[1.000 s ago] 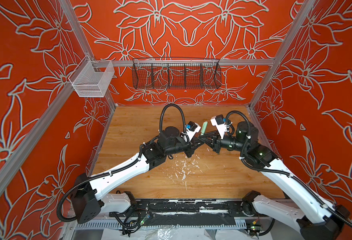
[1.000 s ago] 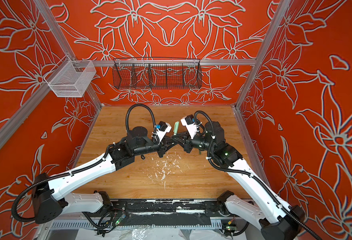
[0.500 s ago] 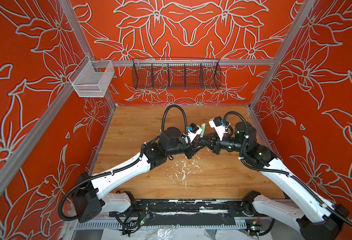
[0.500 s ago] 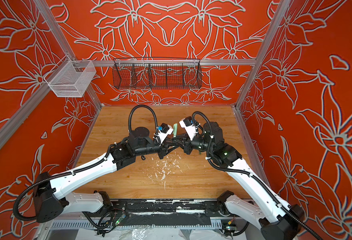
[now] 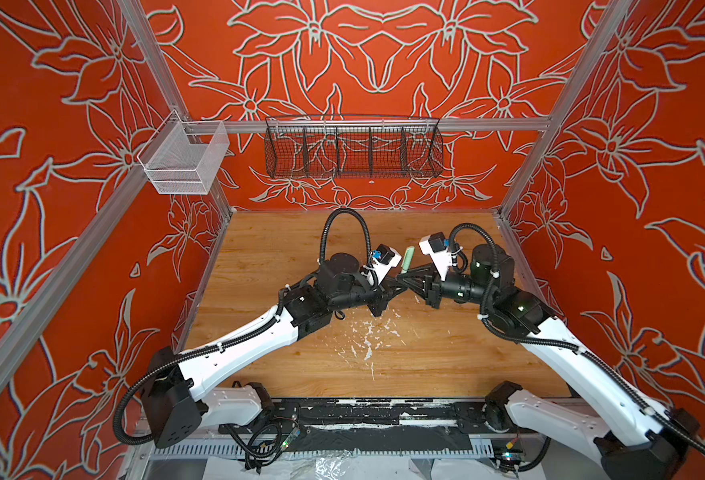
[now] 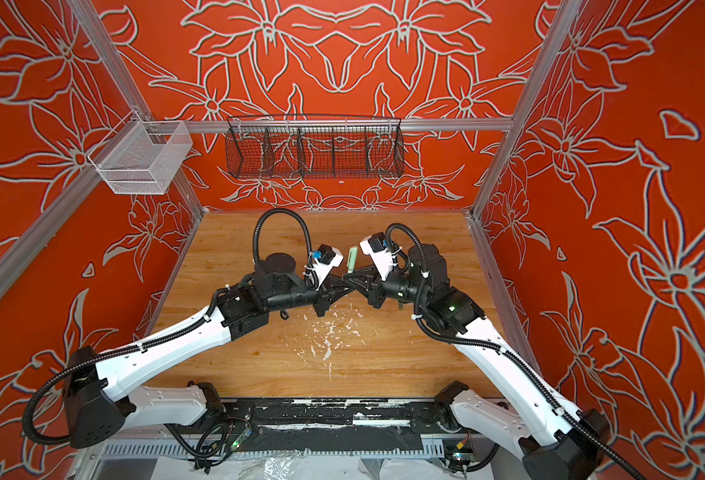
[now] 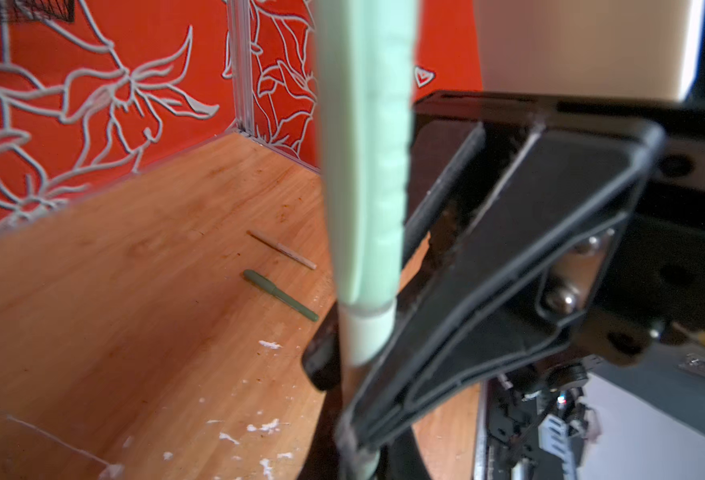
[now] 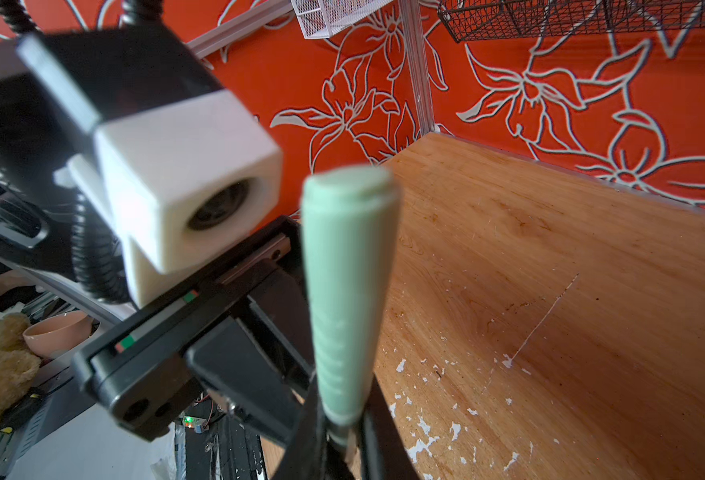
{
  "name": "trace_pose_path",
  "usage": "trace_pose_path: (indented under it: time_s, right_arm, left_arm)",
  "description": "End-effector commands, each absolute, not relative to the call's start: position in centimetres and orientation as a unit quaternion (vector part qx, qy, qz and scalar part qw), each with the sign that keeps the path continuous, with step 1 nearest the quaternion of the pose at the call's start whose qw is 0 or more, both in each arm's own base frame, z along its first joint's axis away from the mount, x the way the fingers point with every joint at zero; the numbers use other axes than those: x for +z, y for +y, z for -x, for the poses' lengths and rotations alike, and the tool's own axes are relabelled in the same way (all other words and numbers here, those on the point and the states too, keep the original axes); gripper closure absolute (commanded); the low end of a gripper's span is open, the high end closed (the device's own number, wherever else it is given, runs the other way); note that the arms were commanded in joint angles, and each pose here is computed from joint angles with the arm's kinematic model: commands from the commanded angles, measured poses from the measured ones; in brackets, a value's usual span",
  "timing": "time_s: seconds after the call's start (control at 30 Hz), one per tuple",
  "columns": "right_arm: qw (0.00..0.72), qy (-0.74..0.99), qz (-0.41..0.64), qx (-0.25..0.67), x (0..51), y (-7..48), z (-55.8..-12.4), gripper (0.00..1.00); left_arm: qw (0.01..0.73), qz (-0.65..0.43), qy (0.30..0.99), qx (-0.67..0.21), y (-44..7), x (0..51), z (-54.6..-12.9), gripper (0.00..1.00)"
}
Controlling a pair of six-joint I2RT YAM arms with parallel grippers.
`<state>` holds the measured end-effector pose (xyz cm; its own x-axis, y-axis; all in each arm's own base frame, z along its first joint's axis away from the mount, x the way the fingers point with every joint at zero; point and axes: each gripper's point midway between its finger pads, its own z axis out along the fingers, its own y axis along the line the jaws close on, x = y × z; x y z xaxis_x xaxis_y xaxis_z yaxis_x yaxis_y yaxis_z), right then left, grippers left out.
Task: Insert the pens into the pen caps
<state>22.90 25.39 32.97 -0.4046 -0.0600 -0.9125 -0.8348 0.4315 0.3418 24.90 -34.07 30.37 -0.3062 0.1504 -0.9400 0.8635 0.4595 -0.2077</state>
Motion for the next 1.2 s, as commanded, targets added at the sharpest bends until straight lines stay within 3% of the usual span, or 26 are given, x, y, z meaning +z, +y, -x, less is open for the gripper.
trace_pose_path:
  time_s: [0.0,0.47,0.53,0.63,0.73,0.9,1.17]
  right_arm:
    - [0.43,0.722,0.315,0.442,32.0,25.6,-22.2,1.0]
    - [0.419,0.72,0.312,0.457,32.1,26.1,-22.3,0.99]
    - [0.43,0.722,0.304,0.448,32.7,25.7,-22.4,0.79]
    - [0.456,0.737,0.272,0.417,33.6,24.3,-23.2,0.68]
    - [0.468,0.753,0.25,0.389,33.9,22.8,-23.7,0.64]
    - [0.484,0.722,0.253,0.425,36.4,22.1,-22.7,0.59]
    - [0.504,0.692,0.256,0.449,38.7,21.9,-23.3,0.58]
  left_arm:
    - [0.503,-0.355,0.687,-0.386,-33.7,32.6,-24.7,1.0]
    - [0.5,-0.363,0.675,-0.404,-34.1,33.2,-24.2,1.0]
    - [0.496,-0.359,0.68,-0.403,-34.1,32.8,-24.4,1.0]
    - [0.488,-0.348,0.693,-0.4,-34.1,32.1,-24.9,1.0]
    - [0.484,-0.342,0.699,-0.401,-34.0,31.6,-25.1,1.0]
    - [0.473,-0.335,0.707,-0.406,-34.1,30.8,-25.1,1.0]
    - [0.445,-0.335,0.716,-0.421,-34.8,29.5,-25.0,1.0]
